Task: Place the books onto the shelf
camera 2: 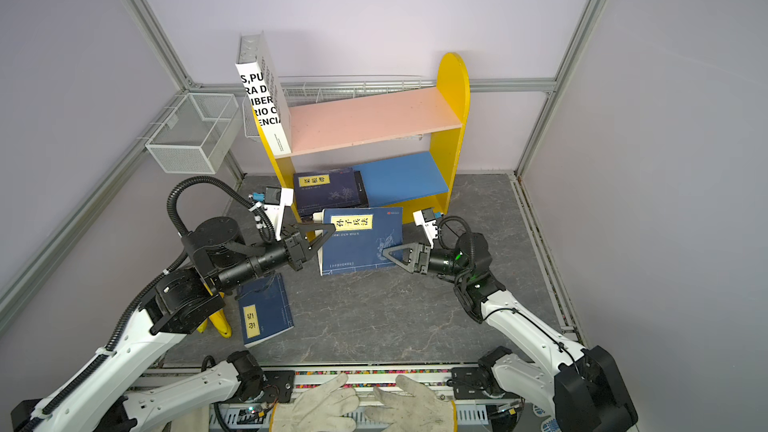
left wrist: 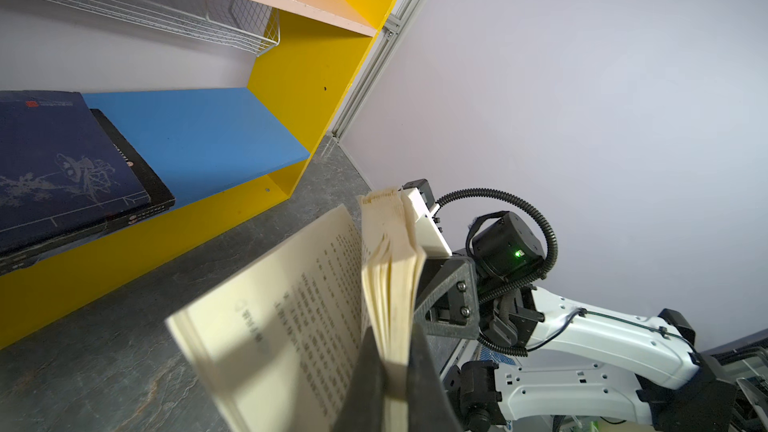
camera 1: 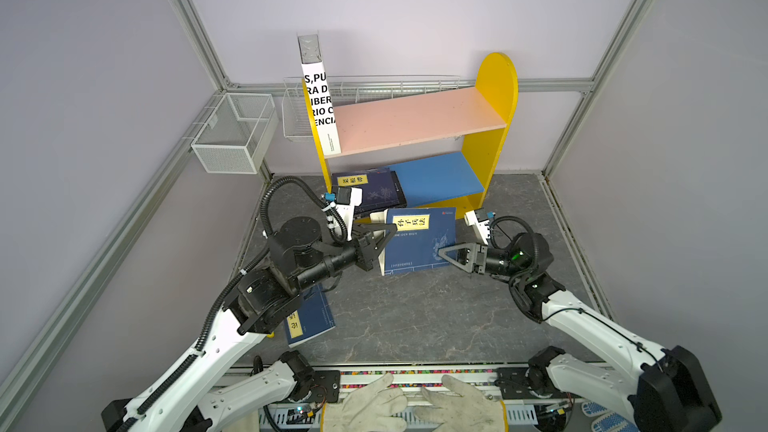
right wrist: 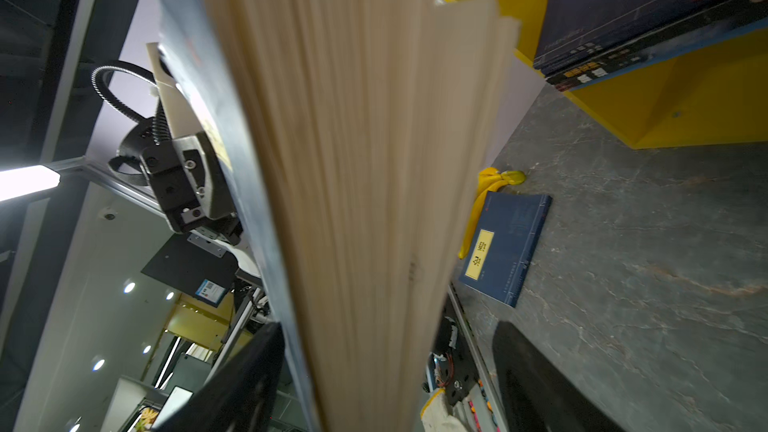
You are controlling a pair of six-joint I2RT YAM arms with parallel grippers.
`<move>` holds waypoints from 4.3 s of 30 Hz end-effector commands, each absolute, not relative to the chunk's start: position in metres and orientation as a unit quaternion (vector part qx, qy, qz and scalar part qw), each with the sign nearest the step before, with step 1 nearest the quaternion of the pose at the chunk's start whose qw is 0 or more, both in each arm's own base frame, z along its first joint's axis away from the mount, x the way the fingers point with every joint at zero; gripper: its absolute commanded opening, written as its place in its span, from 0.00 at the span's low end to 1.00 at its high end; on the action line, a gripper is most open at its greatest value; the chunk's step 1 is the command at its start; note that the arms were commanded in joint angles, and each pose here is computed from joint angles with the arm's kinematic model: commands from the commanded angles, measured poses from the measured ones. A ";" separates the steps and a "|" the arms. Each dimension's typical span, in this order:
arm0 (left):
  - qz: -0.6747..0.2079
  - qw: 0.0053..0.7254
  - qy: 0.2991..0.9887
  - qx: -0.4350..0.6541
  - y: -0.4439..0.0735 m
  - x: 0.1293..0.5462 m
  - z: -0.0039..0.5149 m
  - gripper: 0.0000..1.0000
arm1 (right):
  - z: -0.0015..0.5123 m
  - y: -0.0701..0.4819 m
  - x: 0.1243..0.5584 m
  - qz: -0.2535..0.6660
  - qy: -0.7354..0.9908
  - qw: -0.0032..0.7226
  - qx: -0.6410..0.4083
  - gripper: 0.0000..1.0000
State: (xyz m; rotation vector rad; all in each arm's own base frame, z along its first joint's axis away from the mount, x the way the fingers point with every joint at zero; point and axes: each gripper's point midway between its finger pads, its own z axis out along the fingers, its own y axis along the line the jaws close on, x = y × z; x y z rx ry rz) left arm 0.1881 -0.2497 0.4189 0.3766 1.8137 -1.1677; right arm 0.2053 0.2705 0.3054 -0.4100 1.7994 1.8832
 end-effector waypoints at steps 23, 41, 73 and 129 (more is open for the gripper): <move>-0.362 0.465 0.808 0.003 -0.165 0.254 0.355 0.80 | 0.326 0.271 0.215 0.658 0.681 0.286 -0.150 0.10; -0.619 0.332 0.711 0.032 -0.221 0.222 0.325 0.84 | 0.338 0.286 0.234 0.675 0.665 0.279 -0.158 0.10; -0.569 0.411 0.711 0.039 -0.205 0.241 0.370 0.00 | 0.335 0.300 0.261 0.688 0.662 0.260 -0.143 0.28; -0.228 0.463 0.850 -0.104 -0.071 0.343 0.267 0.91 | 0.248 0.404 0.451 0.593 0.751 0.213 -0.195 0.12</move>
